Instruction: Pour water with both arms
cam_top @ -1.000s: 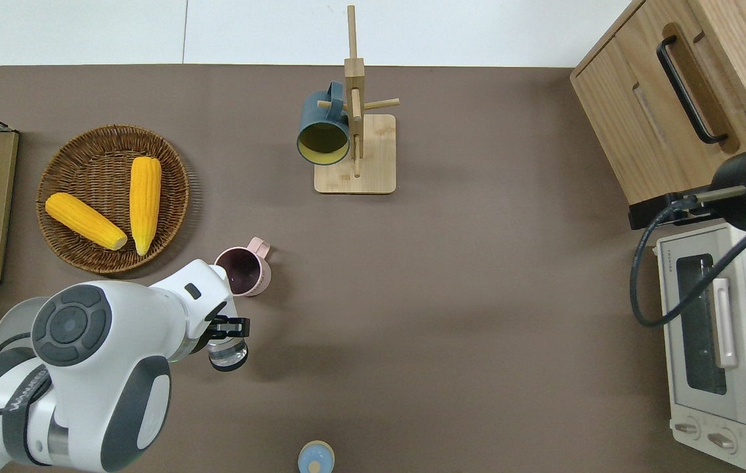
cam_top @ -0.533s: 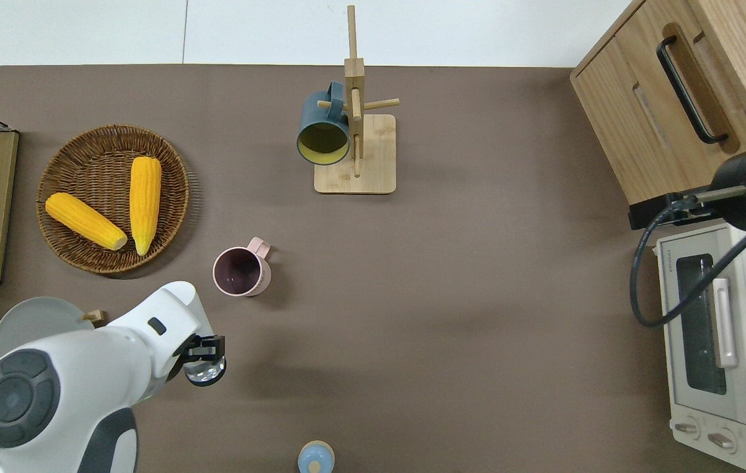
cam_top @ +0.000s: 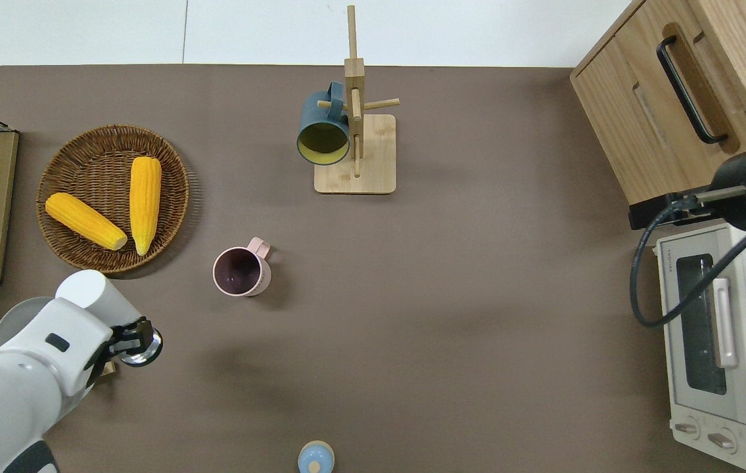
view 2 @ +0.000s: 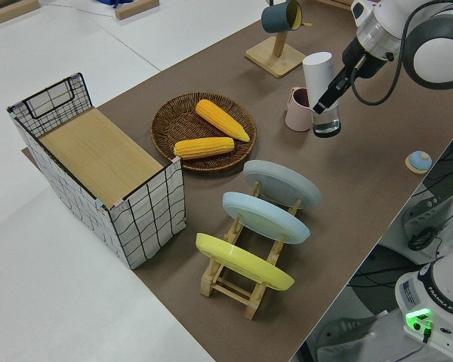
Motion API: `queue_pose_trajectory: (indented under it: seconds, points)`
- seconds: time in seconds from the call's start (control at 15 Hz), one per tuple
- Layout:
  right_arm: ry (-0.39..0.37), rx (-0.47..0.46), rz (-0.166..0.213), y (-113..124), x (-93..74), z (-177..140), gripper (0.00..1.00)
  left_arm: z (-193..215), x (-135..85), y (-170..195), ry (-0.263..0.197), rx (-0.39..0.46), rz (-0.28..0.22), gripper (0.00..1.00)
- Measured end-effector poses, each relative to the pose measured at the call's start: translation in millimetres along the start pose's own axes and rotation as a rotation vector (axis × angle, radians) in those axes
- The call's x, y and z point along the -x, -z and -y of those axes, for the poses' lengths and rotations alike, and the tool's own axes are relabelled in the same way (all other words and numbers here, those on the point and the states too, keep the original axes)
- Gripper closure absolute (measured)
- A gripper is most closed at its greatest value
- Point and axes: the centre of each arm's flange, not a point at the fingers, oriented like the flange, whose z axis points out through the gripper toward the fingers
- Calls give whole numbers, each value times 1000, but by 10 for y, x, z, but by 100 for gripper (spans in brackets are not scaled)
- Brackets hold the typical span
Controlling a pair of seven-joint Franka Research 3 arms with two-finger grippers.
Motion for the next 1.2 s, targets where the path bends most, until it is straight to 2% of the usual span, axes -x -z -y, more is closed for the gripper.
queue_pose_trajectory:
  seconds: [0.33, 0.73, 0.93, 1.2]
  points:
    - [0, 0, 0, 0, 0, 0, 1, 507, -276, 195, 86, -33, -156, 37]
    - [0, 0, 0, 0, 0, 0, 1, 1366, -688, 787, 121, -112, -278, 37]
    - [0, 0, 0, 0, 0, 0, 1, 1927, -970, 996, 130, -115, -317, 37]
    - [0, 0, 0, 0, 0, 0, 1, 2473, -1171, 985, 142, -64, -336, 37]
